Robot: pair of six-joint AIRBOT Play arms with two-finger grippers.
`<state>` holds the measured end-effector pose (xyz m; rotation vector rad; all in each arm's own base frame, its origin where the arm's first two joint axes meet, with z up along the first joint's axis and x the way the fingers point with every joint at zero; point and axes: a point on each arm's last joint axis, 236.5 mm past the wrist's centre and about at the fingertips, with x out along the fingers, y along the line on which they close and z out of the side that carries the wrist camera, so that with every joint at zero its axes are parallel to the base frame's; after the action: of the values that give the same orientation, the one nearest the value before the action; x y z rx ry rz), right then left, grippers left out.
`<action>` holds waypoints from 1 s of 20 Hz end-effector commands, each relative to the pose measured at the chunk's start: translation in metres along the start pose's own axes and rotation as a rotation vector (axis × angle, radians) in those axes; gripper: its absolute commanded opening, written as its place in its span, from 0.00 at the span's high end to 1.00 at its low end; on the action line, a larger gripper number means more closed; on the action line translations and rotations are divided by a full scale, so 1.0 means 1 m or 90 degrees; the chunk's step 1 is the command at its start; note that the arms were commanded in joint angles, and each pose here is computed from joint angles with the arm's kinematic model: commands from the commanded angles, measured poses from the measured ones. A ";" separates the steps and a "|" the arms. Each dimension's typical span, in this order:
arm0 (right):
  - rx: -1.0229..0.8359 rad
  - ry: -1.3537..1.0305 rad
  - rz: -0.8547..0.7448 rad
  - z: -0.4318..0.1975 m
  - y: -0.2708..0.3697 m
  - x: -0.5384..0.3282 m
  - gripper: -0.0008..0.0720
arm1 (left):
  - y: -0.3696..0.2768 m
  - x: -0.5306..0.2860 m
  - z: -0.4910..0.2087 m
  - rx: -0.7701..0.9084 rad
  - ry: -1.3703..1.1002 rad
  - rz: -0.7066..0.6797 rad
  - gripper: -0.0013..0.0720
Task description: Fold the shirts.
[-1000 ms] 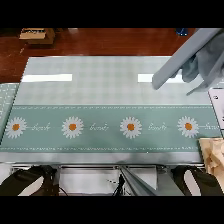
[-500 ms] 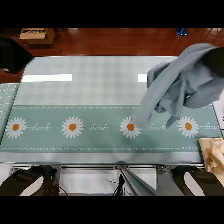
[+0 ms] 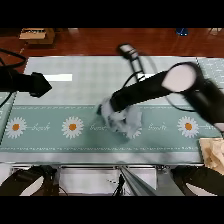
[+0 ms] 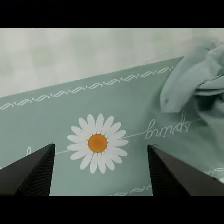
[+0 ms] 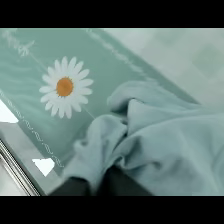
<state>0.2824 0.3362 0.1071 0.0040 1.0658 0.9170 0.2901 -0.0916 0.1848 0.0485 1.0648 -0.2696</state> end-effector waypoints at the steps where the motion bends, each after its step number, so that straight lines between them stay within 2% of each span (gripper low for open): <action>1: -0.030 0.021 -0.007 -0.006 0.008 0.050 0.40 | 0.012 0.005 -0.010 0.000 0.027 0.030 0.05; 4: -0.021 -0.007 -0.070 0.006 -0.036 0.007 0.40 | 0.011 0.011 -0.015 0.000 0.041 0.028 0.05; 7: 0.001 -0.024 -0.226 0.003 -0.120 -0.072 0.40 | 0.012 0.038 -0.043 -0.002 0.104 0.024 0.05; 8: 0.023 -0.023 -0.278 -0.004 -0.149 -0.098 0.38 | 0.009 0.052 -0.055 0.008 0.130 0.009 0.05; 9: 0.061 -0.021 -0.320 -0.014 -0.176 -0.123 0.30 | 0.000 0.067 -0.069 0.015 0.155 -0.020 0.05; 10: 0.108 -0.018 -0.341 -0.025 -0.199 -0.141 0.29 | -0.012 0.083 -0.085 0.013 0.179 -0.057 0.05; 12: 0.196 -0.016 -0.350 -0.050 -0.235 -0.165 0.29 | -0.035 0.113 -0.115 -0.011 0.216 -0.130 0.05; 15: 0.304 -0.041 -0.297 -0.079 -0.259 -0.170 0.28 | -0.061 0.143 -0.160 -0.046 0.265 -0.212 0.05; 20: 0.392 -0.035 -0.204 -0.124 -0.266 -0.143 0.26 | -0.056 0.170 -0.203 -0.064 0.299 -0.206 0.05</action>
<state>0.3506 0.0247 0.0588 0.2433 1.1867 0.2469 0.1912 -0.1410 -0.0338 -0.1151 1.5399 -0.5081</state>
